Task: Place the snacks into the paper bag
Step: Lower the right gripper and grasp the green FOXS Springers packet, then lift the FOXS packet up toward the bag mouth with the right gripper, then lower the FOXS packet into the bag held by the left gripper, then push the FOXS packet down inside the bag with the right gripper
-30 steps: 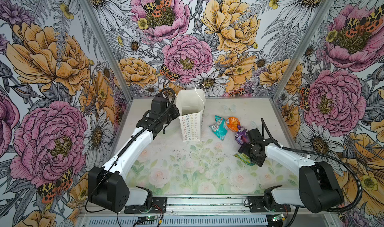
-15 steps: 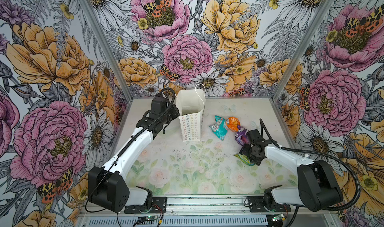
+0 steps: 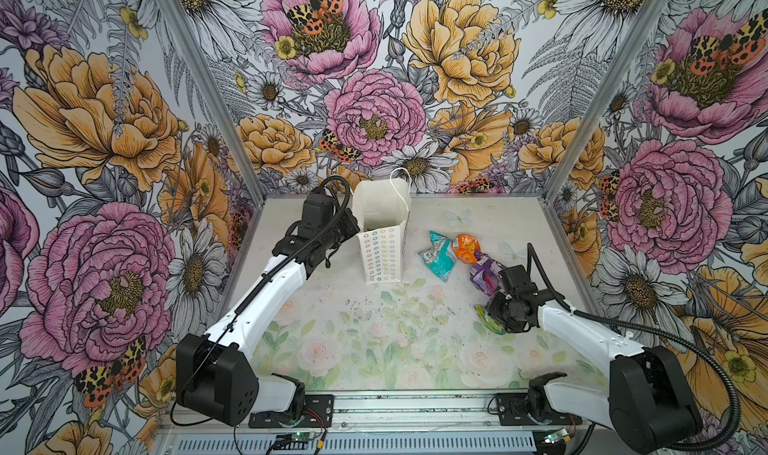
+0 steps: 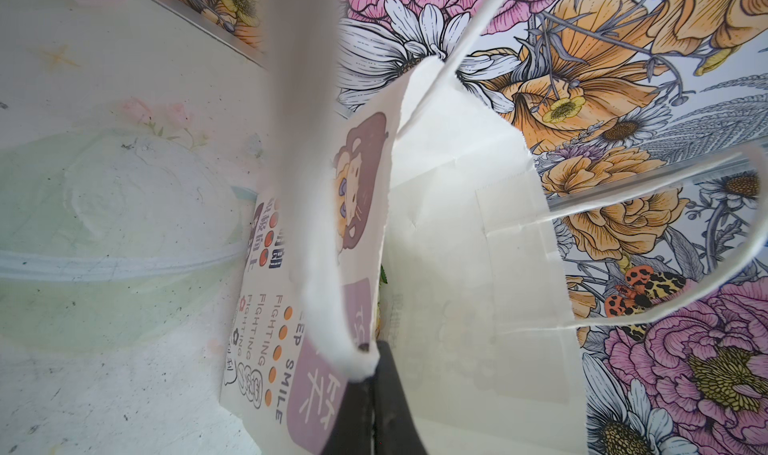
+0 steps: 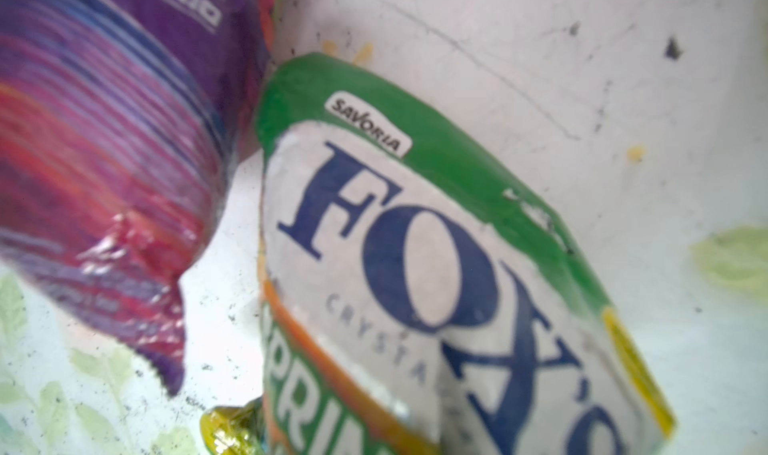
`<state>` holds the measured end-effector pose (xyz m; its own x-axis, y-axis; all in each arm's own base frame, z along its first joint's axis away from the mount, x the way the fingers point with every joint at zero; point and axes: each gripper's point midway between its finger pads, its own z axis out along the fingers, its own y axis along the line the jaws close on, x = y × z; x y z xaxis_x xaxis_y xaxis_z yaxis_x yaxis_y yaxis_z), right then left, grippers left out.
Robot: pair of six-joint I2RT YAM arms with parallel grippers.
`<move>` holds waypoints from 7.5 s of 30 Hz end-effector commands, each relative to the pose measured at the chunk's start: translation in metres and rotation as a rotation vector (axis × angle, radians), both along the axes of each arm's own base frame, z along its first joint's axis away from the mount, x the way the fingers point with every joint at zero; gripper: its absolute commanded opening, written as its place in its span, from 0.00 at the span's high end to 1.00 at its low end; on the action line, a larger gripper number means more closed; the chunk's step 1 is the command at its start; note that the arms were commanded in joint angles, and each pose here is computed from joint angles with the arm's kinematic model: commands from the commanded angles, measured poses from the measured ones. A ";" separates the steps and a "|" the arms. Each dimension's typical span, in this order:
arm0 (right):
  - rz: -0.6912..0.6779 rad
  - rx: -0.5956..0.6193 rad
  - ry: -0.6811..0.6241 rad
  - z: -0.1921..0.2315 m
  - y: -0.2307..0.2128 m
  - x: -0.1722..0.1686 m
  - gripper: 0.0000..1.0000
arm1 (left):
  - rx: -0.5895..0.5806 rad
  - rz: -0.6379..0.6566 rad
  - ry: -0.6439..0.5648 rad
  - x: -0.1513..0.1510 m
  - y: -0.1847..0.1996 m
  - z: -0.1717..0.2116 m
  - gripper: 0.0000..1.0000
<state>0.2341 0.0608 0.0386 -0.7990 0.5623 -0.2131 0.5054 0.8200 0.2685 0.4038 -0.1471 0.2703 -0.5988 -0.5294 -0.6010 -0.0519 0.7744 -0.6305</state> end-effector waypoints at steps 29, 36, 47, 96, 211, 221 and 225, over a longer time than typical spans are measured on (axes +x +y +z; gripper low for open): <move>0.483 0.308 -0.563 0.217 0.094 0.045 1.00 | 0.002 0.001 0.004 0.000 0.005 -0.002 1.00; 0.639 0.296 -0.681 0.269 0.131 0.068 1.00 | -0.002 -0.005 0.004 0.000 0.003 -0.002 1.00; 0.906 0.347 -0.845 0.353 0.235 0.122 1.00 | -0.001 -0.004 0.011 0.000 0.003 -0.005 1.00; 0.787 0.129 -1.077 0.372 0.333 0.258 1.00 | -0.009 -0.004 -0.002 -0.006 0.003 -0.004 1.00; 0.748 -0.401 -0.850 0.261 0.315 0.285 0.64 | -0.015 -0.010 0.012 -0.002 -0.002 -0.009 1.00; 0.763 -0.394 -0.860 0.269 0.313 0.281 0.57 | -0.015 -0.009 0.013 -0.002 -0.003 -0.009 1.00; 0.798 -0.354 -0.864 0.272 0.318 0.275 0.56 | -0.014 -0.011 0.015 -0.003 -0.004 -0.010 1.00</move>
